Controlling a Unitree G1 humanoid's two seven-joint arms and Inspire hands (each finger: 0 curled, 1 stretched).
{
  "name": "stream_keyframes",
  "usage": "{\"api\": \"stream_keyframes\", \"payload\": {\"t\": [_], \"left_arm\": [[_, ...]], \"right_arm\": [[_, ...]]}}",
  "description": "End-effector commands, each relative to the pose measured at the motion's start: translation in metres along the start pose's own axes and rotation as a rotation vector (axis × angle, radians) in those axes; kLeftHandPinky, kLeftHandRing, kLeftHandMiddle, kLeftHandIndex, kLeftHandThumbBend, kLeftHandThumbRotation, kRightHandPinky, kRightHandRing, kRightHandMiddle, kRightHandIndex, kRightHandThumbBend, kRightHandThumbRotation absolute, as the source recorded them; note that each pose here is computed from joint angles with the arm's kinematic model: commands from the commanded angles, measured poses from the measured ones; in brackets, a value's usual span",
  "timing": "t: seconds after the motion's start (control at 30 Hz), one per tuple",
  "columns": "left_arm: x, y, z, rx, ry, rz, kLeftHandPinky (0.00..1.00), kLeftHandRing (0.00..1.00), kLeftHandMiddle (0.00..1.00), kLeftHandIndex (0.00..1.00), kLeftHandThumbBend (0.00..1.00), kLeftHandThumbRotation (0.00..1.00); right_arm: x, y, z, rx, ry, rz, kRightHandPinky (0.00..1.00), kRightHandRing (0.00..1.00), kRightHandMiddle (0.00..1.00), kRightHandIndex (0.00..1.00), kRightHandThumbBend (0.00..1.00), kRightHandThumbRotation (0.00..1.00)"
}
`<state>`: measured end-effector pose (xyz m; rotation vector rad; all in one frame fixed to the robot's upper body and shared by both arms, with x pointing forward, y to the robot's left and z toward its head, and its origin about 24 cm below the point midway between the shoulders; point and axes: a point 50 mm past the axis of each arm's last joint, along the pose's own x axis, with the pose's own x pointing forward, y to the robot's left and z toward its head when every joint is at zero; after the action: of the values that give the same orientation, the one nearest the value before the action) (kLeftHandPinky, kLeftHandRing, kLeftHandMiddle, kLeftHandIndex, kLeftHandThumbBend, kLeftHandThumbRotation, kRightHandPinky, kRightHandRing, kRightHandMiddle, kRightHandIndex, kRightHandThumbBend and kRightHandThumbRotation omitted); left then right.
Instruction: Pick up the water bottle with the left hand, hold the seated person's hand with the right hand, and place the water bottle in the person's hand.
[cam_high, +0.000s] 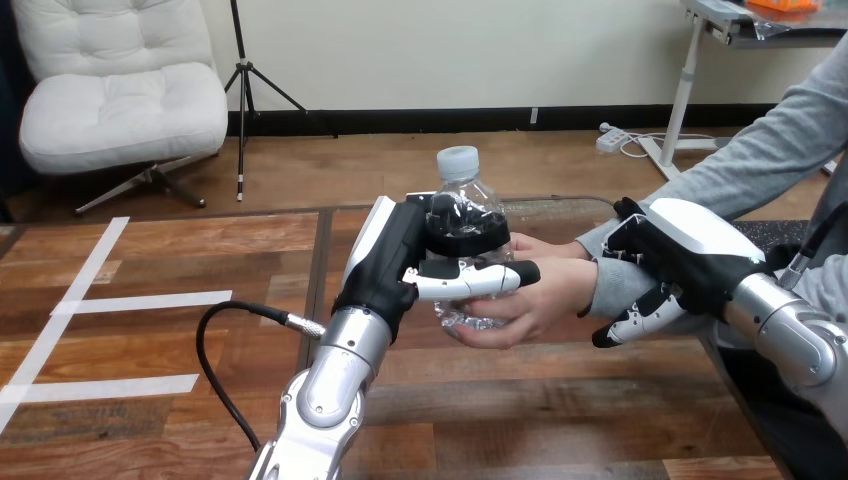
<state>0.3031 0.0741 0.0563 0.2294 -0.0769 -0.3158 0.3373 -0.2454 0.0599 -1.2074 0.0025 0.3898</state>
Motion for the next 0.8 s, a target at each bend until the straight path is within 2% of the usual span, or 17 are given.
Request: {"api": "stream_keyframes", "payload": {"t": [0.0,0.77], "left_arm": [[0.0084,-0.0001,0.0276,-0.005,-0.126,-0.001,0.26,0.32,0.36,0.38,0.74,0.0],[0.0079,0.0024,0.0272,-0.022,-0.128,-0.011,0.27,0.33,0.37,0.39,0.74,0.0]], "right_arm": [[0.0058,-0.0207,0.0109,0.022,-0.051,-0.089,0.27,0.29,0.34,0.35,0.86,0.0],[0.0052,-0.02,0.0104,0.028,-0.05,-0.087,0.26,0.29,0.33,0.35,0.84,0.0]]}}
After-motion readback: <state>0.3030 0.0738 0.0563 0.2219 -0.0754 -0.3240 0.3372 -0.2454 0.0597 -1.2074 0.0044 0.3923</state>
